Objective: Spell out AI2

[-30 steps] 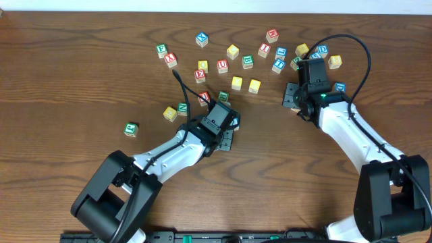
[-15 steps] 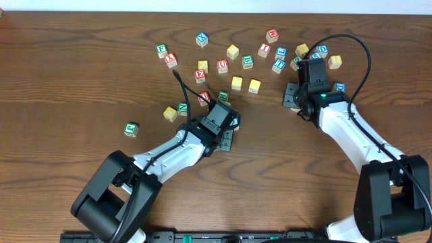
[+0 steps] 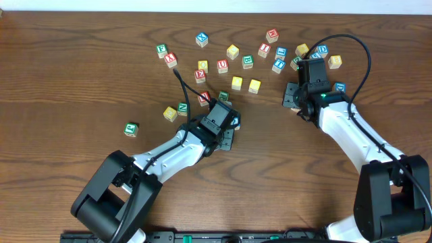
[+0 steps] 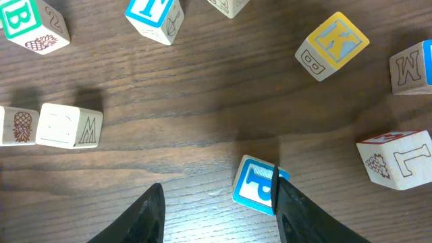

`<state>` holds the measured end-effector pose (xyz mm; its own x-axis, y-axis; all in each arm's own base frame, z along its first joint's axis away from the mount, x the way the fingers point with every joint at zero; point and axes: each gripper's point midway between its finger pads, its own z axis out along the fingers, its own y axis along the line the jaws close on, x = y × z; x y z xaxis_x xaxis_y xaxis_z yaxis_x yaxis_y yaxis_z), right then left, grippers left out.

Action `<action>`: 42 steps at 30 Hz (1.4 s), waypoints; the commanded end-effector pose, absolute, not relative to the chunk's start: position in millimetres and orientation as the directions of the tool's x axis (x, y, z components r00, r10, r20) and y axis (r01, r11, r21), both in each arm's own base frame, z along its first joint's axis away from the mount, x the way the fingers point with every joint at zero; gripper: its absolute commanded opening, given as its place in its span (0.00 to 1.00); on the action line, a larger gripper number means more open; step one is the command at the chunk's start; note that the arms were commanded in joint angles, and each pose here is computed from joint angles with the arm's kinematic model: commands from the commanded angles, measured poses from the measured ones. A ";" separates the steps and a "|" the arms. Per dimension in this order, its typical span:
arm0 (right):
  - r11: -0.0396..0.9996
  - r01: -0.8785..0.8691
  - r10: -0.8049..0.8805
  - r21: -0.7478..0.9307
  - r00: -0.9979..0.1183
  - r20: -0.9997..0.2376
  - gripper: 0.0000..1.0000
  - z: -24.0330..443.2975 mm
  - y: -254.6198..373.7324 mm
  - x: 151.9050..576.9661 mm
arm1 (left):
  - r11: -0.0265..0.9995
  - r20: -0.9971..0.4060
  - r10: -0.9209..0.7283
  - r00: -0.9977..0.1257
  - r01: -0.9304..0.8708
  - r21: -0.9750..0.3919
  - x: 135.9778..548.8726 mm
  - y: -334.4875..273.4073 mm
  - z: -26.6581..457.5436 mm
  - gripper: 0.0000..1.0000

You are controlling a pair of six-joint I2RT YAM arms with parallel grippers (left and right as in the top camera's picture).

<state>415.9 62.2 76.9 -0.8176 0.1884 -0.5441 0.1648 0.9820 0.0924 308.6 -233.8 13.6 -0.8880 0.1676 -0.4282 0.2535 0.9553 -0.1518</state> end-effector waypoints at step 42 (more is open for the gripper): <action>0.979 0.176 0.201 0.098 -0.821 -0.535 0.48 72.2 61.9 414.8 | 0.947 -0.435 0.218 -0.874 0.297 -0.122 303.9 -235.9 12.3 0.07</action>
<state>415.9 62.2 76.9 -0.8176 0.1884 -0.5441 0.1648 0.9820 0.0924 311.2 -233.8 14.9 -0.8733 0.1931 -0.4473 0.2755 0.9529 -0.1265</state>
